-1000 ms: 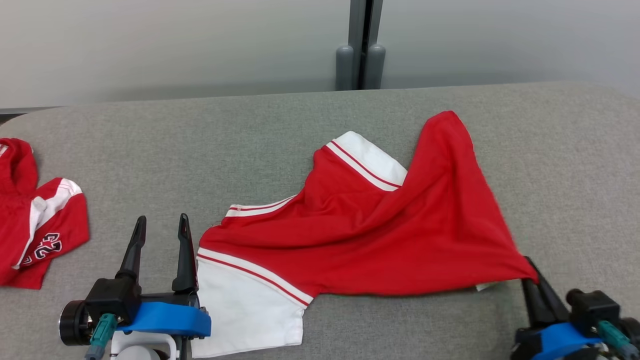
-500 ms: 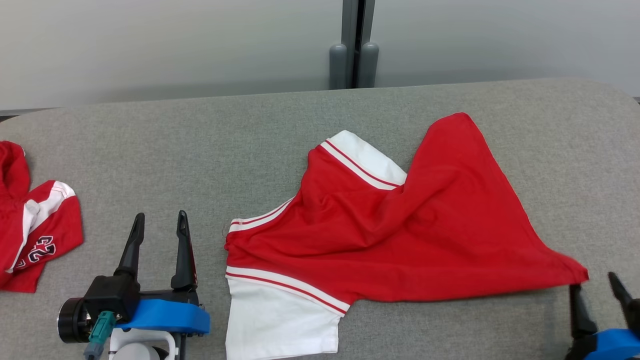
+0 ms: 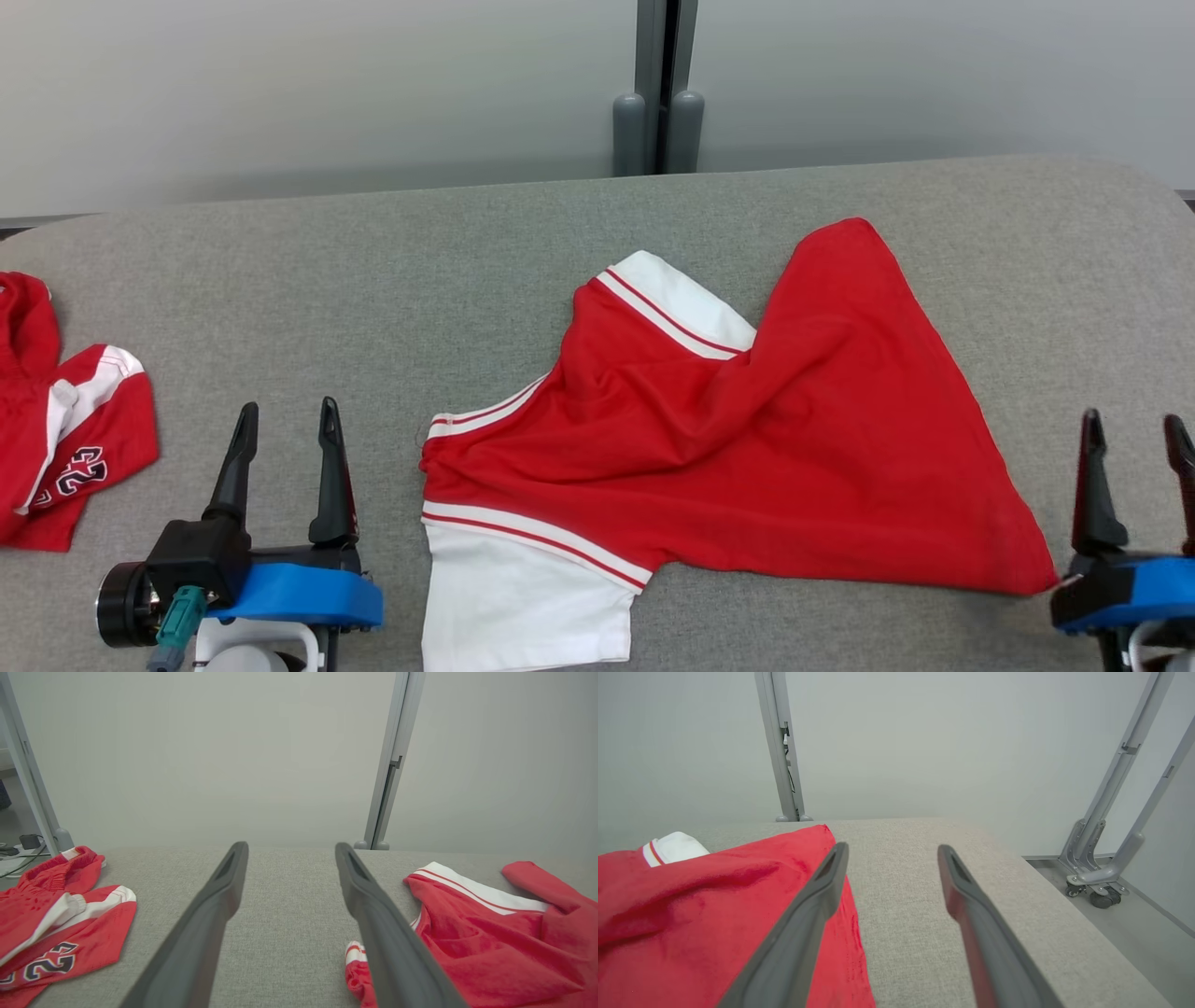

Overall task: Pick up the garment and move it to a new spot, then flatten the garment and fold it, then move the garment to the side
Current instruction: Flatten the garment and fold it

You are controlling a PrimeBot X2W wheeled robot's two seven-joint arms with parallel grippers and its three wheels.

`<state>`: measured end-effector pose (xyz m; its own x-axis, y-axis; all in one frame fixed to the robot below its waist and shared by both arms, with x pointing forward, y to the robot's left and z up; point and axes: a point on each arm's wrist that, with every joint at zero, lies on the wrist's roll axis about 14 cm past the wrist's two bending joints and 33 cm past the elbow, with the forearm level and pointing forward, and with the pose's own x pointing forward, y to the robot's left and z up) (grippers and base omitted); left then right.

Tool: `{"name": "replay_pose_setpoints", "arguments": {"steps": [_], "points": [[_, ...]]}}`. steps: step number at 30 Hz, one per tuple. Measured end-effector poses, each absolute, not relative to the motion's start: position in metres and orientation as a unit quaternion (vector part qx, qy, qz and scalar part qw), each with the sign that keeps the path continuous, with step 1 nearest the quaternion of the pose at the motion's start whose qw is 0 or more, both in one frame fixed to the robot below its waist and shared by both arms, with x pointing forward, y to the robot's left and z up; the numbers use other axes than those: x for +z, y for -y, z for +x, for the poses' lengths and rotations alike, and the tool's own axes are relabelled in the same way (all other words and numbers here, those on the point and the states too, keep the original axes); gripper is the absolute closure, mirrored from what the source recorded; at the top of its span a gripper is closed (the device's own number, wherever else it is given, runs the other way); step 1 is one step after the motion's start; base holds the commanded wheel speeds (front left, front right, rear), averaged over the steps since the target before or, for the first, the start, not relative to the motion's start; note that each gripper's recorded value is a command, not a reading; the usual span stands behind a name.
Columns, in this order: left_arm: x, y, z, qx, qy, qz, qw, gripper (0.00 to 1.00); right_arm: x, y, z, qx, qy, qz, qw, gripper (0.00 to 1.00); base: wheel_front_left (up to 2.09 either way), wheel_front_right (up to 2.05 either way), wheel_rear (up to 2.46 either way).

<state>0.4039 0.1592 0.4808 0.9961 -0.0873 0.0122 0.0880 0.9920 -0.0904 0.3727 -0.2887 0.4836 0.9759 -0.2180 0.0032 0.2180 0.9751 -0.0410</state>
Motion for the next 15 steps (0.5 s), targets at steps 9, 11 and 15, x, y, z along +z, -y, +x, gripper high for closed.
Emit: {"name": "replay_pose_setpoints", "arguments": {"steps": [9,11,15], "points": [[0.485,-0.163,0.401,-0.041,0.009,-0.04,0.998,0.0,0.514,0.228,0.392,-0.033,0.055,0.012,0.998,0.0,0.0,0.0,0.0],[0.485,-0.164,0.4,-0.04,0.01,-0.039,0.998,0.0,0.516,0.212,0.395,-0.011,0.057,0.019,0.998,0.0,0.0,0.0,0.0],[0.485,-0.167,0.399,-0.037,0.01,-0.038,0.999,0.0,0.512,0.189,0.397,0.021,0.052,0.029,0.998,0.0,0.0,0.0,0.0]]}}
